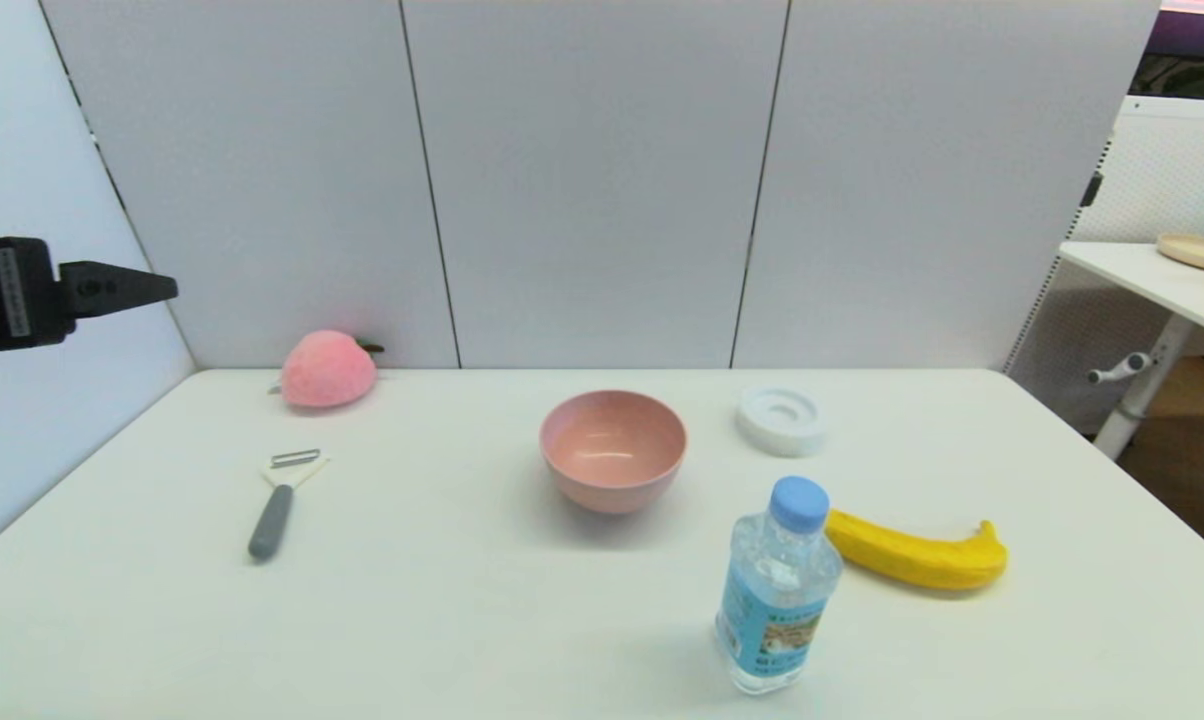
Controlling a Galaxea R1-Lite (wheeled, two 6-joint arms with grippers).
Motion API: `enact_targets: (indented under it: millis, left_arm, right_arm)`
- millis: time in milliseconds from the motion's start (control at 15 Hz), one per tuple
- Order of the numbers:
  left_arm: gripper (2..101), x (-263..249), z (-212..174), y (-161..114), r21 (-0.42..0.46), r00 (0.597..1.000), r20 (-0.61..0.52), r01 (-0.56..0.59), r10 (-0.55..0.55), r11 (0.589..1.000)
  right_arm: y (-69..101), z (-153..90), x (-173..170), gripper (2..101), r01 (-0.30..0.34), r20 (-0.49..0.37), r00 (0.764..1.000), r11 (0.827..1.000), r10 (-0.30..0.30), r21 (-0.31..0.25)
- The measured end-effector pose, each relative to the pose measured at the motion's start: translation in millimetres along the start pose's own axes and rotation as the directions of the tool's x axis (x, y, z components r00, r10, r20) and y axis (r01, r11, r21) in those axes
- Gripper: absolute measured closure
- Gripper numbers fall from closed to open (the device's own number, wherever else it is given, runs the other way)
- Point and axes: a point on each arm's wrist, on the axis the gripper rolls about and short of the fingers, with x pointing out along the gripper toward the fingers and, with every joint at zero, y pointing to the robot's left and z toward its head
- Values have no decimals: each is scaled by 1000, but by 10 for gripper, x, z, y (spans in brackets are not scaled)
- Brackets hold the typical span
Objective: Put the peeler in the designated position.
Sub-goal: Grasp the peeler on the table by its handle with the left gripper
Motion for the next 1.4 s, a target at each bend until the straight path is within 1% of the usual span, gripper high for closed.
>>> enact_targets:
  millis: [200, 400, 667, 1067, 1267, 1400]
  left_arm:
    - [53, 403, 34, -10, -3, 992, -124, -6, 6, 1000]
    - [53, 798, -12, -15, -6, 974, -226, -13, 11, 1000]
    - [53, 1244, -200, -13, 0, 919, -393, -22, 20, 1000]
    - [53, 1797, -433, -104, 17, 858, -513, -3, 11, 1000]
    - [53, 1923, -571, -122, 20, 800, -599, -11, 21, 1000]
    - [53, 1925, -632, -126, -11, 755, -655, -44, 26, 999]
  right_arm:
    - [0, 0, 0, 43, 0, 0, 1000, 1000, 0, 0]
    - [0, 0, 0, 43, 0, 0, 1000, 1000, 0, 0]
    - [0, 0, 0, 43, 0, 0, 1000, 1000, 0, 0]
    - [0, 0, 0, 43, 1, 0, 1000, 1000, -1, 0]
    - [0, 0, 0, 43, 0, 0, 1000, 1000, 0, 0]
    - [0, 0, 0, 43, 0, 0, 1000, 1000, 0, 0]
